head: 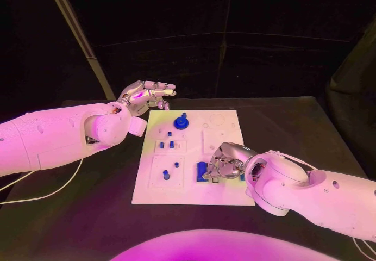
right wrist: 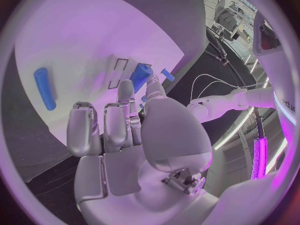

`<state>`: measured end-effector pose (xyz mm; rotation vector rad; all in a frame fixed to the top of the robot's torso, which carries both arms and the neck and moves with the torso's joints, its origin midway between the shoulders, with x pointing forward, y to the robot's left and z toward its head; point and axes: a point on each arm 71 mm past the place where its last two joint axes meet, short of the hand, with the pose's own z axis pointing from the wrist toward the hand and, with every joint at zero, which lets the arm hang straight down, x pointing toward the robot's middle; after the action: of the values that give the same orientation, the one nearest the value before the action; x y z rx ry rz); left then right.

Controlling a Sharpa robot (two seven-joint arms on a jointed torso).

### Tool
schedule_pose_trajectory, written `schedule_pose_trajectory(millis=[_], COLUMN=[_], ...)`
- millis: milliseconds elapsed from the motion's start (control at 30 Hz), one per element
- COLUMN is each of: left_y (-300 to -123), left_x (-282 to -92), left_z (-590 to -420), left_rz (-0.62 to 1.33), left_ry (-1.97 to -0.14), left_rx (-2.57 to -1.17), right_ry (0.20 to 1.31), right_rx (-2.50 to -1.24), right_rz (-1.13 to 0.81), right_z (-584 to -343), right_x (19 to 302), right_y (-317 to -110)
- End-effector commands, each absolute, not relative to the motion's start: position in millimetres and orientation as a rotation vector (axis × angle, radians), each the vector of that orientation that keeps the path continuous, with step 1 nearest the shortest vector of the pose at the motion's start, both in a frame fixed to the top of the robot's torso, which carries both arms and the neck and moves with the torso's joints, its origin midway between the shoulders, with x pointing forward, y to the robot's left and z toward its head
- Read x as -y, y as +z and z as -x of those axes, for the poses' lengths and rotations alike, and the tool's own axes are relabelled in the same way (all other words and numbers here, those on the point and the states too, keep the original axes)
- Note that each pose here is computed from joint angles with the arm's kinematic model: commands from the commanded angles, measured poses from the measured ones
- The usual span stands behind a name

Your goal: Assemble the parts on the task board

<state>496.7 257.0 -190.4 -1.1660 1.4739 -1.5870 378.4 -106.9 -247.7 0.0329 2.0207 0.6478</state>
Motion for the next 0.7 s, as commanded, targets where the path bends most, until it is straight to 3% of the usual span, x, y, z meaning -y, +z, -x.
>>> schedule_pose_trajectory(millis=[33,700], left_y=[-189.2,-189.2], left_x=[-255.9,-256.7], left_z=[-496.6,-496.1], left_rz=[1.163,1.164], left_ry=[-1.605,-1.604], left_rx=[-1.475,-1.476], right_ry=[0.662,0.583], right_rx=[-2.037,-2.002], right_rz=[-0.002,0.004], right_z=[-377.3,-385.1], right_x=[104.6,105.5], right_y=[-248.1,-250.2])
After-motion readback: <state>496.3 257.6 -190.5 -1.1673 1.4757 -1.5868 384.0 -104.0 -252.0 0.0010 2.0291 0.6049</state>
